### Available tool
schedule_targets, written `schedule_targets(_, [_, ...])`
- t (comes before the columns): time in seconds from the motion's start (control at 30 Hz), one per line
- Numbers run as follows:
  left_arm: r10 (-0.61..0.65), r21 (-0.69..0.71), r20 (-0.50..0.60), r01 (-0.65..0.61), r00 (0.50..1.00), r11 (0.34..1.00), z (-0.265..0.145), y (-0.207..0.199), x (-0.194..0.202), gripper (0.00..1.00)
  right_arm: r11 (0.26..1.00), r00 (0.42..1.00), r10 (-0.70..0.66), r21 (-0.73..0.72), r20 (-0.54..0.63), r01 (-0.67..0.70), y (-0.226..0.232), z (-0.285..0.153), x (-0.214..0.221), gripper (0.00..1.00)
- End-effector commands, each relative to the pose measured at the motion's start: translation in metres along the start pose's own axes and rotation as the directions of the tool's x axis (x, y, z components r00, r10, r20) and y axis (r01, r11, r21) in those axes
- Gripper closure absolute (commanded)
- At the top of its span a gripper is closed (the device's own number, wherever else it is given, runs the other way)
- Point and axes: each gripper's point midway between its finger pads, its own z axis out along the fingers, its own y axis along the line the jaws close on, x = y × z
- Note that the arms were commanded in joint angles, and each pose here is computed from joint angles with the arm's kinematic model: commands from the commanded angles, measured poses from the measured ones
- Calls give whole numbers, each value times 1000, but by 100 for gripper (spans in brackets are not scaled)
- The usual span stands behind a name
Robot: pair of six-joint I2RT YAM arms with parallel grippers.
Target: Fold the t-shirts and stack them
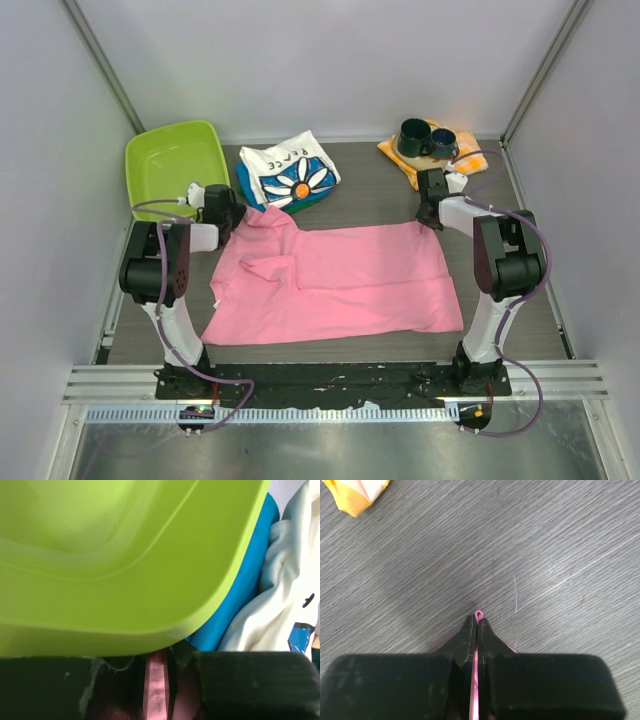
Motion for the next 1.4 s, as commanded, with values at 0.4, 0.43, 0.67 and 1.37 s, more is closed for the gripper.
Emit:
schedule_targets(0.4, [51,152,-29,-46,998,987,-91,-76,-31,83,998,998,-38,-40,54,40,-2,-54,-3,99])
schedule_targets(0.43, [54,176,-19,-50,998,983,-104,-84,-36,82,998,997,-31,-55,73,35,-2,-64,-7,99])
schedule_targets(0.67, [106,169,-6,-104,994,980,-146,-68,-29,79,998,993,-30,-49,116,36,-21,-98,-7,99])
schedule_targets(1.37, [-2,70,-32,4,999,998,-31,-27,-14,26,997,993,-49,-61,110,56,-15,-91,-4,99])
